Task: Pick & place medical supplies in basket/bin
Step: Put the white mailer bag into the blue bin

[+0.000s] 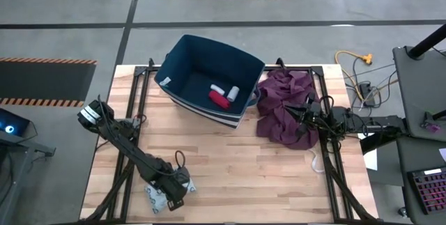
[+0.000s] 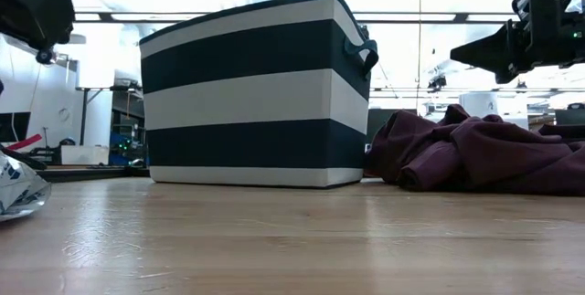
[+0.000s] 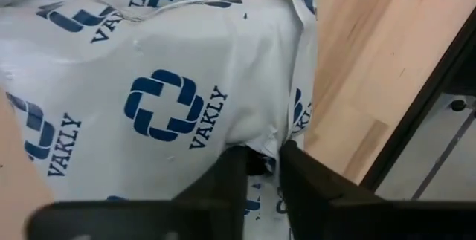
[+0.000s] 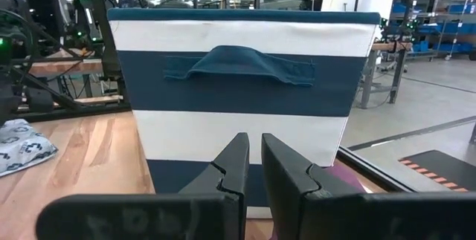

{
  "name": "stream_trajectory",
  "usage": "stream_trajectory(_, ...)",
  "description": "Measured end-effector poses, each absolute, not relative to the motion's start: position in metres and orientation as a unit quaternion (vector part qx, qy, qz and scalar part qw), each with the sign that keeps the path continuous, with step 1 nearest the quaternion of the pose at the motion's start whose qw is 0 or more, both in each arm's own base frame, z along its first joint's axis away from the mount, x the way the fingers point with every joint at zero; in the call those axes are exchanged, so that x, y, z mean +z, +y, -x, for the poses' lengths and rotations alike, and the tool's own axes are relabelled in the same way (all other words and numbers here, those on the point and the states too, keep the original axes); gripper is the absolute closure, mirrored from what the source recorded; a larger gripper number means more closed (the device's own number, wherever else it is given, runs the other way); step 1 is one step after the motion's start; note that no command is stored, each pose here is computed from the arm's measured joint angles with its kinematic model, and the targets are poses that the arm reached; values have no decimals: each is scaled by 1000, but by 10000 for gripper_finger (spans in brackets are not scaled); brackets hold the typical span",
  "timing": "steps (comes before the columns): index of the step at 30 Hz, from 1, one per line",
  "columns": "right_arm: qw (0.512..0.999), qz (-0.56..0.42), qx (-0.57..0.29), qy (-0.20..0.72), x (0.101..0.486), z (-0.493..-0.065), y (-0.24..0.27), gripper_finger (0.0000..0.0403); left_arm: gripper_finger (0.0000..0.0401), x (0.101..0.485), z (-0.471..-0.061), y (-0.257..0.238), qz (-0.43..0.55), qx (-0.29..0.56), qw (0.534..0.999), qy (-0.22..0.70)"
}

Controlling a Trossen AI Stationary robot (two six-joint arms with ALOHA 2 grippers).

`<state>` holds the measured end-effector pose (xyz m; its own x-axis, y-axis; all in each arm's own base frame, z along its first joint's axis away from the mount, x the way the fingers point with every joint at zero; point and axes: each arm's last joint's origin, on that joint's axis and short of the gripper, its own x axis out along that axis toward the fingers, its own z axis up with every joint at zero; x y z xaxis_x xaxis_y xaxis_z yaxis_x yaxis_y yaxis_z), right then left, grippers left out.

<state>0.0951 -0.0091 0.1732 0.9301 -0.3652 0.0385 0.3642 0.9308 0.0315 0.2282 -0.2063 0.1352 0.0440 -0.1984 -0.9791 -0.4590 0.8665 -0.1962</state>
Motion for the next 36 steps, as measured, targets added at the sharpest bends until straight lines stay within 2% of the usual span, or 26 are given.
stream_trajectory(4,982,-12,-186,-22,173,-95,-9,371,391,135,-231,-205,237,89,688,680)
stream_trajectory(7,982,-12,-186,-23,173,-95,-9,371,399,136,-232,-204,239,87,684,684)
stream_trajectory(11,982,-12,-186,-23,173,-95,-9,371,401,144,-233,-204,245,80,681,685)
stream_trajectory(23,982,-12,-186,-23,173,-95,-9,371,400,228,-224,-194,318,4,735,599)
stream_trajectory(31,982,-12,-186,-23,173,-95,-9,371,400,257,-219,-178,345,-22,755,557)
stream_trajectory(36,982,-12,-186,-23,173,-95,-9,371,401,263,-233,-166,340,-36,788,512)
